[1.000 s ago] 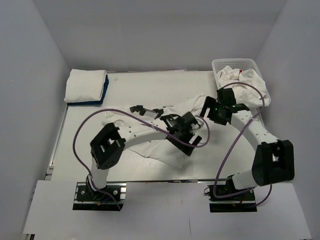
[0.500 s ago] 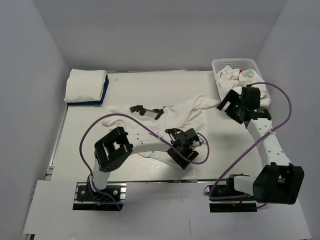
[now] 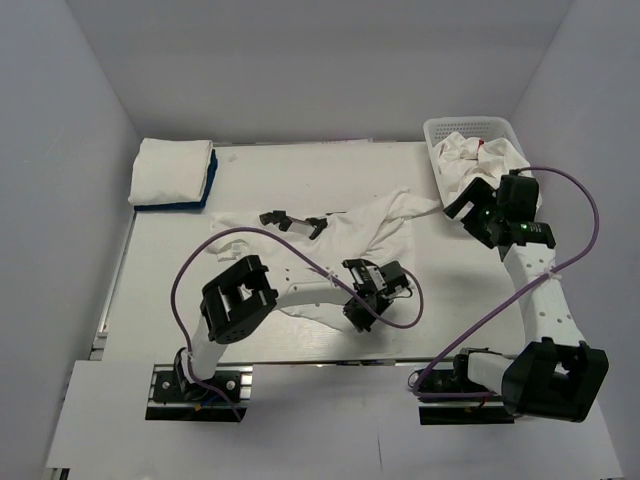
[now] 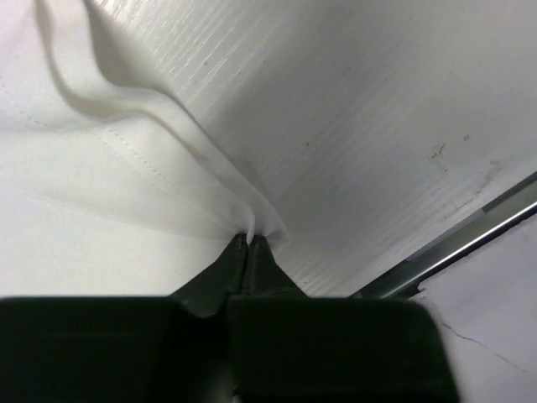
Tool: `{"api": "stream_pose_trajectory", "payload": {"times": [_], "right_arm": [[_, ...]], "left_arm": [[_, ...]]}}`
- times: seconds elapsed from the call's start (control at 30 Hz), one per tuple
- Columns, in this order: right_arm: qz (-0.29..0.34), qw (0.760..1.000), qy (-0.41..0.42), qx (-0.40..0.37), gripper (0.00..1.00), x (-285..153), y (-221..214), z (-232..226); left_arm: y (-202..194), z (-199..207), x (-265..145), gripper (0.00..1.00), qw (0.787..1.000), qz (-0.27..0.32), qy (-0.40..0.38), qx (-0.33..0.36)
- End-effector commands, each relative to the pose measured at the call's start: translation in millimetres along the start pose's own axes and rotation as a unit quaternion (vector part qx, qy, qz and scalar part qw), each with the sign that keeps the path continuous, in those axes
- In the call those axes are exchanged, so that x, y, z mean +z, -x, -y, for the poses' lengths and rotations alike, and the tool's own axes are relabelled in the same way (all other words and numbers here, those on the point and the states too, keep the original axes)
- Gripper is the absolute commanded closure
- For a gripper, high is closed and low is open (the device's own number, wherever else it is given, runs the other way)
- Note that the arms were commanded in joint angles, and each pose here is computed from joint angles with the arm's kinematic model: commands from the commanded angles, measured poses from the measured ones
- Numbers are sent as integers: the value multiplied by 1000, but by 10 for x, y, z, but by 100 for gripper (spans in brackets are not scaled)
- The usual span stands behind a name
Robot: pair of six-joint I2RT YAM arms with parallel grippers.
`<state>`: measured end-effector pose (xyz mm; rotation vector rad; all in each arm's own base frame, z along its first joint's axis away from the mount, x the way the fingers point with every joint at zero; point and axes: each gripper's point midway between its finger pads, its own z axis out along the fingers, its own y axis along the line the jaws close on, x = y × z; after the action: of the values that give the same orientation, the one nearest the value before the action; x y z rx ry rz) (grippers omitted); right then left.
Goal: Fold and stack the t-shirts
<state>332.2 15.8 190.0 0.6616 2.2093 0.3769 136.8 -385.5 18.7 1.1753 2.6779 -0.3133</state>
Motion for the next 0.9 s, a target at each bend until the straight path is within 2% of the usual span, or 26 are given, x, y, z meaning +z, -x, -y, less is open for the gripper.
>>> {"api": "stream_pose_trajectory", "payload": {"times": [0.0,0.07,0.17,0.23,0.37,0.43,0.53,0.57,0.63,0.7,0.77,0.8,0.83,0.87], "right_arm": [[23,999,20,9,10,-103,138,-88],[22,999,22,8,10,-96,137,-75],[4,997,74,-25,12,-95,34,-210],[-6,994,100,-39,14,-65,-76,-258],[-13,992,114,-59,17,-58,-207,-247],[-17,990,118,-73,18,-52,-249,-260],[-37,985,139,-94,18,-59,-344,-368],[-40,984,144,-101,10,-52,-354,-396],[-52,980,155,-112,10,-22,-419,-440],[-56,978,160,-120,10,7,-466,-466],[-77,972,174,-139,10,40,-624,-583],[-85,970,177,-145,10,44,-671,-610],[-99,968,175,-148,10,102,-736,-624],[-104,968,173,-151,10,129,-754,-632]], "left_arm": [[32,27,-29,100,999,-4,39,5],[78,-6,-74,100,998,2,55,-5],[130,-74,-200,100,996,27,75,-28],[165,-262,-367,100,991,41,109,-62],[566,-668,-817,100,971,129,174,-101],[832,-777,-1073,100,962,175,176,-113],[1198,-1183,-1511,100,936,243,212,-139],[1255,-1490,-1647,100,919,257,253,-159],[1432,-1765,-1925,100,896,293,273,-194],[1505,-2189,-2042,100,883,300,292,-210],[1688,-2447,-2156,100,873,328,295,-208],[1705,-2724,-2236,100,862,331,310,-225],[1763,-2866,-2131,100,864,322,314,-227],[1906,-2979,-2326,100,853,342,318,-234]]}}
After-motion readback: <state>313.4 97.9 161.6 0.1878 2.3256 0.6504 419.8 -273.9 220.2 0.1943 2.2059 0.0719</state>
